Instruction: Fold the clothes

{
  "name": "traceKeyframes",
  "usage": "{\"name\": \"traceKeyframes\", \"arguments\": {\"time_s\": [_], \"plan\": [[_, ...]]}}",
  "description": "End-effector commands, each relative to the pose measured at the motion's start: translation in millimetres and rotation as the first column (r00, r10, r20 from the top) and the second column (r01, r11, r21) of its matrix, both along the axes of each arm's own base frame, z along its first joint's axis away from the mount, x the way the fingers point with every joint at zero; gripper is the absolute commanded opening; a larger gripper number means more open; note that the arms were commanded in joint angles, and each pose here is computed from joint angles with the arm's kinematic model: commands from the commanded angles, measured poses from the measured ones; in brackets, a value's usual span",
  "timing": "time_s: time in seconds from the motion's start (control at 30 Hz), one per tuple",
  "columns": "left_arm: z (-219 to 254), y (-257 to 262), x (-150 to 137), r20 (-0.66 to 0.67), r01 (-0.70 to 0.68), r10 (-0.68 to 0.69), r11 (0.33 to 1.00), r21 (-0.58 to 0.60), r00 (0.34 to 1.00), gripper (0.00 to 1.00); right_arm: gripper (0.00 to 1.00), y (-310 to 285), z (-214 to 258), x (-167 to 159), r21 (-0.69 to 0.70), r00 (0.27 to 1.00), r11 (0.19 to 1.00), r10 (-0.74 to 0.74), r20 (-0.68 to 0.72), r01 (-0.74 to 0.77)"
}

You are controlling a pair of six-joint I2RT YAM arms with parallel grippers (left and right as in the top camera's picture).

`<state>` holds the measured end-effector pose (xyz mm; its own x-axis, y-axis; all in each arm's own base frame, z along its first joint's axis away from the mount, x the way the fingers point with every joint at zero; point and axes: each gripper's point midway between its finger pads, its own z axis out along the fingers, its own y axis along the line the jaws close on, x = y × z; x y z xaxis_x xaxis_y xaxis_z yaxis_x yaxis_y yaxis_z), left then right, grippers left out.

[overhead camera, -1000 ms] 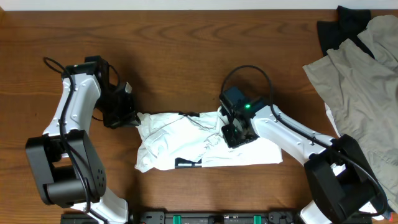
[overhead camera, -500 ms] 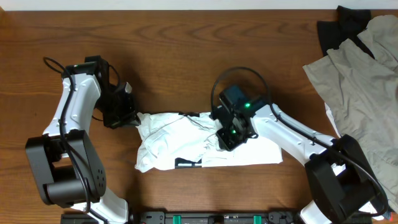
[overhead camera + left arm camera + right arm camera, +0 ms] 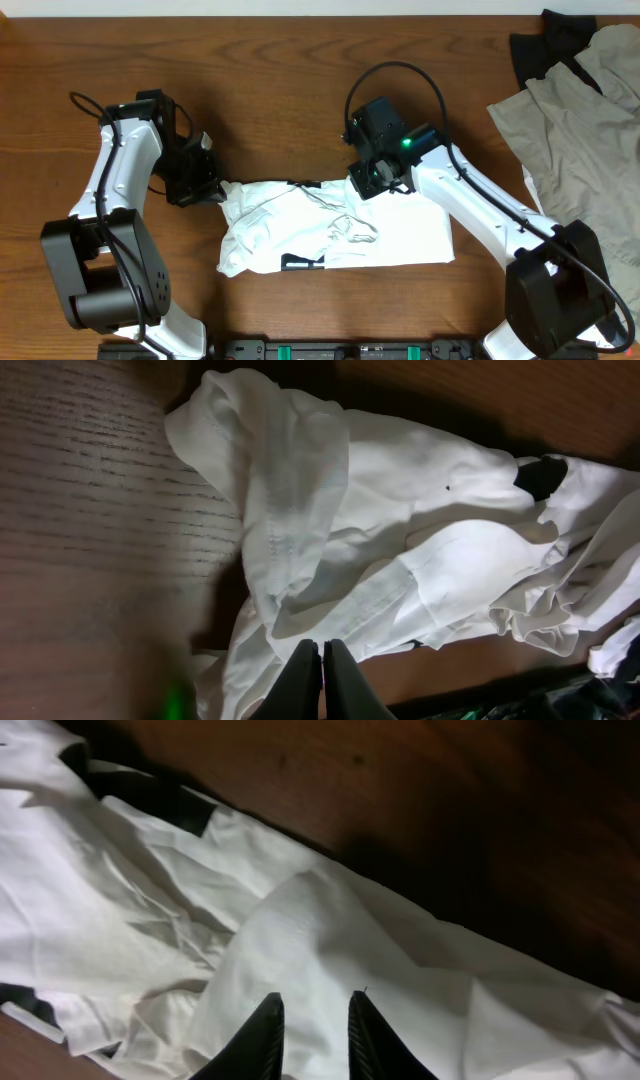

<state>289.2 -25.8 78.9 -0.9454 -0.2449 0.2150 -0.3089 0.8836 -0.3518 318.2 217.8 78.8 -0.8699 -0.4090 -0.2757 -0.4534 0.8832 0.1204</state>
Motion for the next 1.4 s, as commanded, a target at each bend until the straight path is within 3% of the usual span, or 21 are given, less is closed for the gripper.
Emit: {"name": "traceKeyframes", "arguments": {"time_s": [0.0, 0.37, 0.63, 0.73, 0.83, 1.03, 1.17, 1.37], "plan": [[9.5, 0.2, 5.8, 0.036, -0.004, 0.004, 1.0, -0.001, 0.999, 0.07, 0.2, -17.2, -7.3, -2.1, -0.039, 0.997, 0.997, -0.074, -0.02, 0.074], [9.4, 0.1, 5.9, 0.036, -0.004, 0.004, 1.0, -0.001, 0.999, 0.07, 0.19, -20.1, -35.5, -2.1, -0.024, 0.995, 0.994, -0.103, 0.012, 0.104], [9.4, 0.2, 5.9, 0.036, -0.005, 0.005, 1.0, -0.001, 0.999, 0.07, 0.19, 7.3, -54.1, -15.1, 0.156, 0.998, 0.986, -0.053, -0.023, 0.056], [9.5, 0.2, 5.8, 0.036, -0.005, 0.005, 1.0, -0.002, 0.999, 0.07, 0.23, 14.0, -58.3, -29.3, 0.203, 0.997, 0.978, -0.023, -0.078, 0.038], [9.5, 0.2, 5.8, 0.036, -0.005, 0.005, 1.0, -0.002, 0.999, 0.07, 0.33, 12.4, -65.9, -41.3, 0.205, 0.993, 0.978, -0.012, -0.115, 0.035], [9.5, 0.1, 5.6, 0.034, -0.005, 0.005, 1.0, -0.002, 0.999, 0.07, 0.4, 8.4, -75.0, -46.4, 0.203, 0.993, 0.979, -0.014, -0.117, 0.038], [9.8, -0.1, 3.9, 0.027, -0.004, 0.004, 1.0, -0.003, 1.0, 0.07, 0.43, 15.9, -56.7, -30.2, 0.237, 0.998, 0.971, -0.017, -0.067, 0.032], [9.8, -0.1, 3.9, 0.027, -0.004, 0.004, 1.0, -0.003, 1.0, 0.07, 0.44, 25.4, 19.4, -12.0, 0.289, 1.0, 0.957, -0.017, 0.016, 0.012]]}}
